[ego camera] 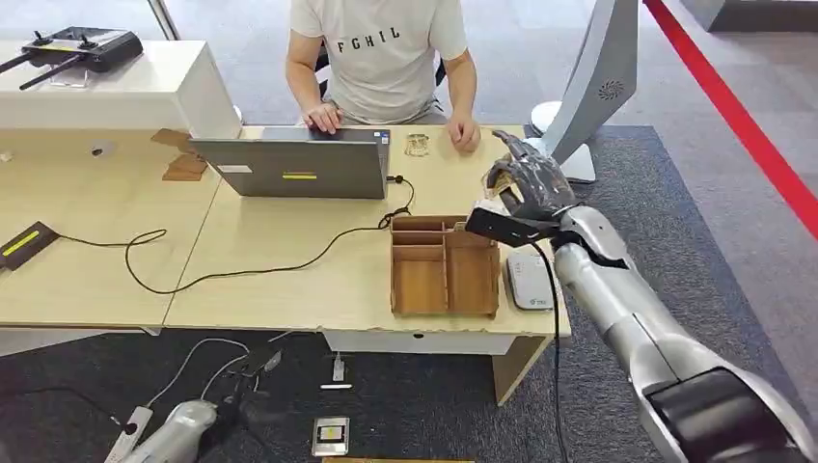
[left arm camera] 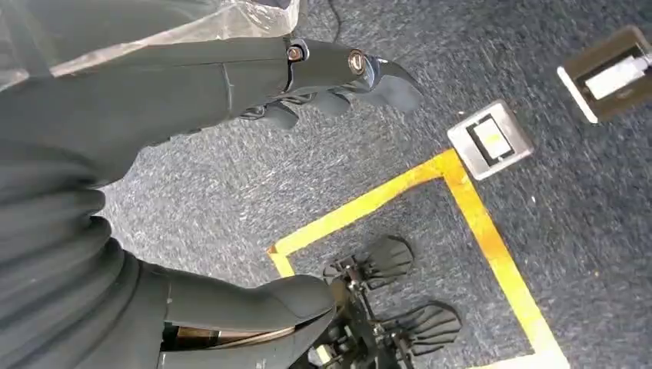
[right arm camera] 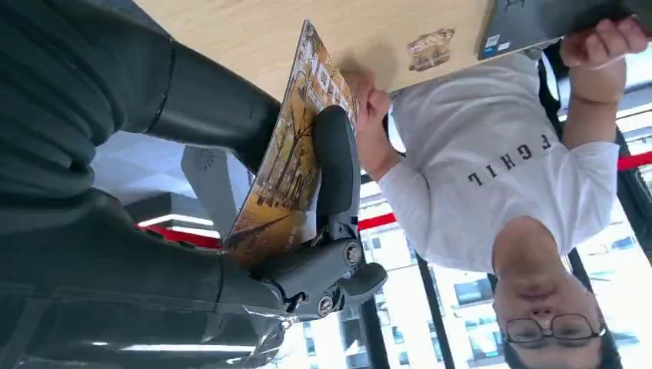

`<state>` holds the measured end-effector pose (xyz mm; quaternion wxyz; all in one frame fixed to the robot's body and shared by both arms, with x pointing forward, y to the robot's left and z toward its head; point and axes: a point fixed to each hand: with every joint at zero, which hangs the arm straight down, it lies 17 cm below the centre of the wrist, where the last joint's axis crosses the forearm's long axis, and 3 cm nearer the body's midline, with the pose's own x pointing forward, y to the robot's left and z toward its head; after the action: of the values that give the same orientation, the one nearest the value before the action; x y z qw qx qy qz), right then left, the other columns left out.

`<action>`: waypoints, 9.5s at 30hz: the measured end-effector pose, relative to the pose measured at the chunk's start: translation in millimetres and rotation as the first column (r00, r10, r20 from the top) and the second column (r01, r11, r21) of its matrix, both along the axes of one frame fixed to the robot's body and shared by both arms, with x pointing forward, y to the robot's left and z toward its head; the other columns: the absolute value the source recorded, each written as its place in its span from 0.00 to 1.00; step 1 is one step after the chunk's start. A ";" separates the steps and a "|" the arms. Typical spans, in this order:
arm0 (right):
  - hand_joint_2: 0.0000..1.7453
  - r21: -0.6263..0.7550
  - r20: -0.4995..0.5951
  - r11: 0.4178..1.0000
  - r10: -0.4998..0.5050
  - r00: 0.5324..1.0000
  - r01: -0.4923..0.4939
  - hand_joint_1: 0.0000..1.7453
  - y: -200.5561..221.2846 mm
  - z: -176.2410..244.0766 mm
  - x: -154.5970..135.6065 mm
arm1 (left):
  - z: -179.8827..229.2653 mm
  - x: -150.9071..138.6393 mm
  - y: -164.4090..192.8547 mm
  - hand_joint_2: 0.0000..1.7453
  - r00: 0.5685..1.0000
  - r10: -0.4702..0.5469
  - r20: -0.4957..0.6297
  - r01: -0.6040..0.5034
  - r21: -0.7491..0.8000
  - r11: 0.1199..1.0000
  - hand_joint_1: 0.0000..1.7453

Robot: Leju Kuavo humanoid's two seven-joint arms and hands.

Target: Pass the card to the sensor for recognition and then transmit it.

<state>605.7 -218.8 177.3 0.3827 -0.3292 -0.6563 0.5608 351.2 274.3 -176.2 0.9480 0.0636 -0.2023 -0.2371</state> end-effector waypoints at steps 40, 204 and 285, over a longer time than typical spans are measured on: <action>0.00 -0.261 -0.082 0.960 -0.127 0.988 0.102 0.00 32.1 28.9 38.8 | 11.4 8.0 -80.8 1.00 0.987 -0.154 0.046 0.154 0.004 0.988 0.00; 1.00 -0.438 -0.315 0.872 0.079 0.946 -0.219 0.00 61.9 -65.3 -40.7 | -5.3 -9.5 -2.6 1.00 0.999 -0.037 -0.011 0.037 0.005 0.999 0.00; 1.00 -0.590 -0.315 0.803 -0.128 0.941 -0.088 0.00 13.2 -32.9 6.7 | -24.5 -48.8 69.4 1.00 0.993 0.083 -0.079 -0.079 0.048 0.996 0.00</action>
<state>612.3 -205.6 144.3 0.3729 -0.3380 -0.3672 0.7823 302.5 343.7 -200.7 0.9626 0.0834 -0.1557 -0.2053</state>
